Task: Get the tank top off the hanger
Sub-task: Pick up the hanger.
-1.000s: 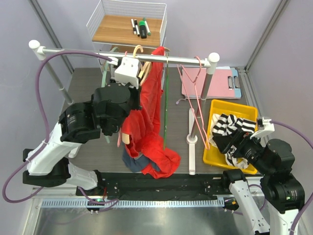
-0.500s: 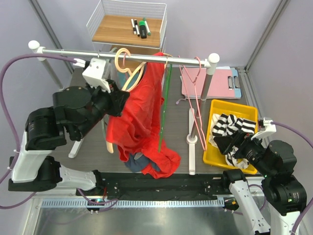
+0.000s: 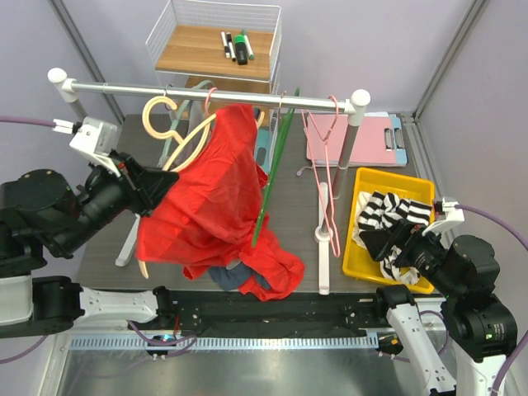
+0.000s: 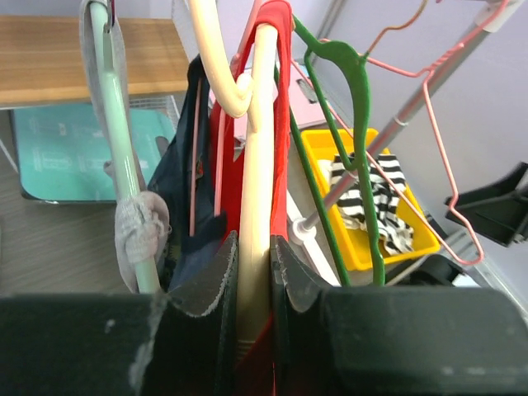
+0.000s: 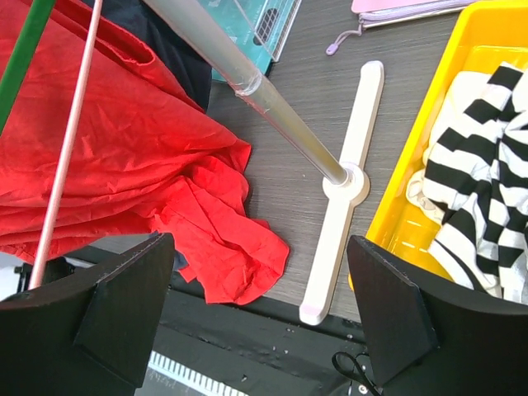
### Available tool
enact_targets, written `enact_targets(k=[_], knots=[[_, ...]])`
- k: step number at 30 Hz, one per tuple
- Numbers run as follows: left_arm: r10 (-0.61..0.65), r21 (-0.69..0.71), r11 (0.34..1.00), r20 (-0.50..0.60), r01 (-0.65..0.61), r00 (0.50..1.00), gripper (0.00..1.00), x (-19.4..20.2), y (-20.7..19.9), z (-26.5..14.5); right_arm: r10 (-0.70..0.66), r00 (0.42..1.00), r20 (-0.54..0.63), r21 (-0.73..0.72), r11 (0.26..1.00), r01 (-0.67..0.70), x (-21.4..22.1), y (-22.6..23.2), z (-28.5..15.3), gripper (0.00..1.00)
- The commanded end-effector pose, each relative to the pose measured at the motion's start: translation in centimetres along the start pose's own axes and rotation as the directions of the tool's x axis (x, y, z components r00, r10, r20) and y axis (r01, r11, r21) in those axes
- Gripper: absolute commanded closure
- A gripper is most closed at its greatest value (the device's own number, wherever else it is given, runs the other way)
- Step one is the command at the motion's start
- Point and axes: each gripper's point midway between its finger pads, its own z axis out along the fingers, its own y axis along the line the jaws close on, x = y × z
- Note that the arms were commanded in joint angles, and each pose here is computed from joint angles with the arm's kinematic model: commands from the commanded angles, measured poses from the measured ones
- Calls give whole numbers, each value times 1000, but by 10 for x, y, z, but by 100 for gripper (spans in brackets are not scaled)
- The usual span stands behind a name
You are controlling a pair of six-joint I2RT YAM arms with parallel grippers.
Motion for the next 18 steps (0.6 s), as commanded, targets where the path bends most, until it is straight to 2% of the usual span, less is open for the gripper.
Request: enact_targets(k=[1,7,12,18], knots=[[-57,112,992,-9,57,998,100,1,-9,-17,-37,999,-1,-58,998,37,-8,13,-2,9],[-89,181,978,-62,99,994,100,16,-5,-41,-91,994,-67,-231,970,73,-3,44,-7,9],[-110,193,973,-76,123,991,100,29,12,-61,-128,991,-42,-322,940,107,-11,64,-21,9],[-40,182,981,-164,70,986,100,60,24,-69,-139,990,-31,-405,907,115,-16,82,-31,9]])
